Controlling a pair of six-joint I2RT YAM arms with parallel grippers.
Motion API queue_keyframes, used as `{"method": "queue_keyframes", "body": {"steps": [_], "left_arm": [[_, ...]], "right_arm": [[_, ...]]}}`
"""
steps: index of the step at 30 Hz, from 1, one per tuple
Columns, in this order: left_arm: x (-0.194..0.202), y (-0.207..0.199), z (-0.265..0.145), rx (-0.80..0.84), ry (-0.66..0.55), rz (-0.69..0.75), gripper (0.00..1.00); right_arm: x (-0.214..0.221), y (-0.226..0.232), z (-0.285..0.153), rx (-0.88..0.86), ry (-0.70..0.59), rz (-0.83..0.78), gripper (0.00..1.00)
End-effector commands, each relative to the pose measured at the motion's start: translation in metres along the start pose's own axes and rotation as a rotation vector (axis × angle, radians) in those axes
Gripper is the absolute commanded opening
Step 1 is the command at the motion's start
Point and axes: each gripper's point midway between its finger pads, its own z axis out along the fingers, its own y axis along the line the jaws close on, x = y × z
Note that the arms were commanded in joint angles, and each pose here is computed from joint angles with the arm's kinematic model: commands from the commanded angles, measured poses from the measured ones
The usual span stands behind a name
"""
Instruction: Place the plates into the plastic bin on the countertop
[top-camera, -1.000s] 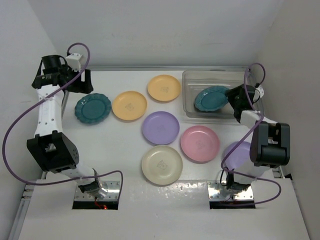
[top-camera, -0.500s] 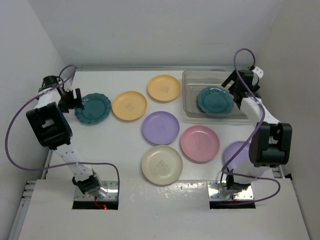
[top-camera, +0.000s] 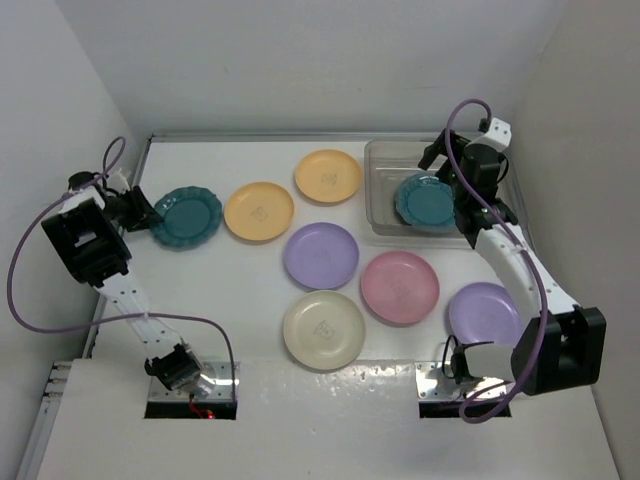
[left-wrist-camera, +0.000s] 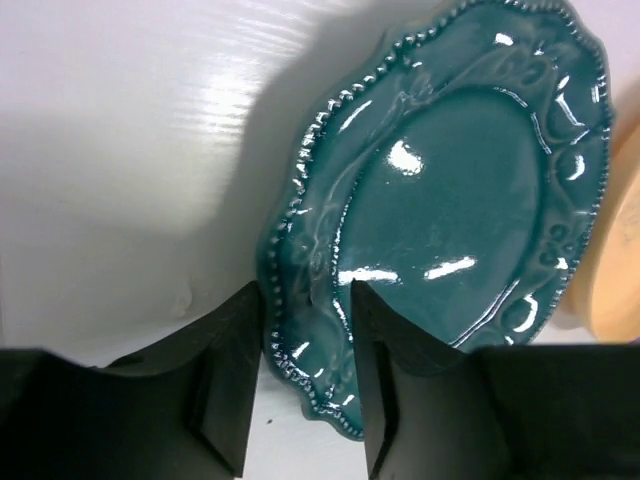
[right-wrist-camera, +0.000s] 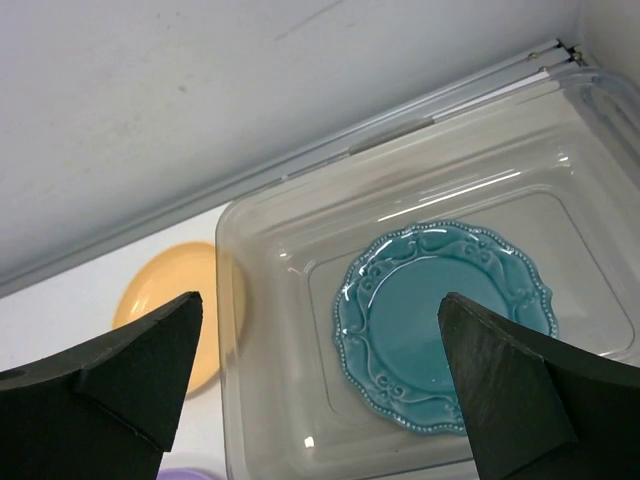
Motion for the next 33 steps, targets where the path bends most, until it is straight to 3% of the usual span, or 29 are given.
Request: {"method": "queue_keyframes", "body": {"steps": [1,4,7,9,15,20,24,28,33], "left_arm": [[0.044,-0.009,0.024,0.149,0.125,-0.088,0.44],[0.056,-0.007,0.031,0.167,0.164,-0.099,0.39],[0.062,-0.004,0.038,0.172,0.19,-0.12,0.19],[0.063,0.002,0.039,0.169,0.19,-0.131,0.0],[0.032,-0.011,0.023,0.229,0.11,-0.089,0.0],[-0.039,-0.067,-0.046,0.174,-0.068,0.25,0.0],[-0.063,-0.116,-0.093,0.032,-0.142,0.517,0.0],[-0.061,-0.155,-0.119,-0.012,-0.148,0.67,0.0],[-0.045,-0.199,-0.132,-0.009,-0.11,0.807,0.0]], "right_arm": [[-0.023,0.004,-0.009,-0.007,-0.093,0.045,1.0],[-0.023,-0.001,-0.012,0.016,-0.1,0.038,1.0],[-0.025,-0.006,-0.019,0.035,-0.107,0.032,1.0],[-0.029,-0.011,-0.024,0.057,-0.121,0.033,1.0],[-0.022,-0.006,-0.03,0.024,-0.099,0.003,0.99],[-0.007,0.037,-0.036,-0.162,-0.039,-0.16,0.92],[0.023,0.099,-0.056,-0.472,0.052,-0.339,0.89],[0.055,0.14,-0.079,-0.68,0.115,-0.415,0.86],[0.079,0.162,-0.091,-0.782,0.15,-0.399,0.76]]}}
